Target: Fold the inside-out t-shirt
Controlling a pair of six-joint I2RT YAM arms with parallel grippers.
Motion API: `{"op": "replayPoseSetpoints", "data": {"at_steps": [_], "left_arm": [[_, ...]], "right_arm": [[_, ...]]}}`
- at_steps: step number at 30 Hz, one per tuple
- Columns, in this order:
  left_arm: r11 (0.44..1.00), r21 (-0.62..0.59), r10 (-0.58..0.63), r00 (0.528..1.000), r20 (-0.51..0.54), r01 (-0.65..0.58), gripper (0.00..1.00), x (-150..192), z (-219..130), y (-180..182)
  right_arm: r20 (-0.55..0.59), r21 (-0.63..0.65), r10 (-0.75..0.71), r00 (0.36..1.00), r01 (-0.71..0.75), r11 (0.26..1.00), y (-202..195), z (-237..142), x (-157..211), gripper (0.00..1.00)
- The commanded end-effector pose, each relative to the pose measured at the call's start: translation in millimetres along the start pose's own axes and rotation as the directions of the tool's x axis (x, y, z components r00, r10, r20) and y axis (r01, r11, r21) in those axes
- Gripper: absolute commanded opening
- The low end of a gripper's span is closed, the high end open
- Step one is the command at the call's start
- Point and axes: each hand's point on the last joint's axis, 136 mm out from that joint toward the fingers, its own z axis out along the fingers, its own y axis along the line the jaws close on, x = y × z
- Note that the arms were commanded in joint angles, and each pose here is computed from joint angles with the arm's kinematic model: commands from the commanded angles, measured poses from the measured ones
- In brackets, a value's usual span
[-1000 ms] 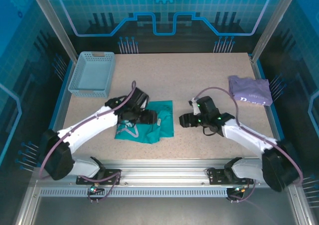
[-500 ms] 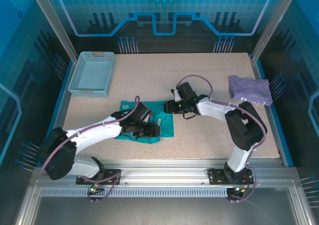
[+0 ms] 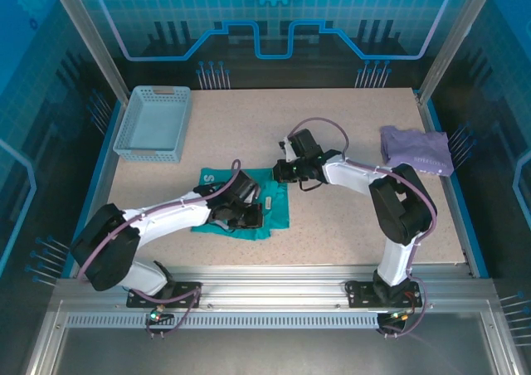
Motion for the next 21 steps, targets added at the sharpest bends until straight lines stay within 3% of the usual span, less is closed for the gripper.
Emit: {"op": "replayPoseSetpoints", "data": {"at_steps": [1, 8, 15, 18, 21], "left_arm": [[0.997, 0.065, 0.034, 0.996, 0.079, -0.039, 0.00, -16.5, -25.0, -25.7], [0.989, 0.126, 0.055, 0.987, 0.152, -0.075, 0.00, -36.5, -34.6, -48.4], [0.978, 0.190, 0.065, 0.989, 0.136, -0.091, 0.01, -48.8, 13.2, -67.4], [0.972, 0.213, 0.075, 0.991, 0.110, -0.097, 0.13, -51.5, 37.6, -75.6], [0.970, 0.219, 0.087, 0.990, 0.108, -0.109, 0.33, -54.9, 47.4, -77.8]], "right_arm": [[0.025, -0.042, -0.046, 0.999, 0.047, 0.998, 21.1, -21.6, -16.4, 0.06], [0.025, -0.041, -0.076, 0.997, 0.077, 0.996, 27.2, -30.7, -34.5, 0.05], [-0.044, 0.013, -0.058, 0.997, 0.059, 0.998, -10.1, -3.9, -38.6, 0.11], [-0.079, 0.071, -0.041, 0.996, 0.047, 0.996, -37.6, 10.1, -39.8, 0.21], [-0.113, 0.133, -0.034, 0.993, 0.049, 0.990, -61.7, 15.6, -41.1, 0.34]]}}
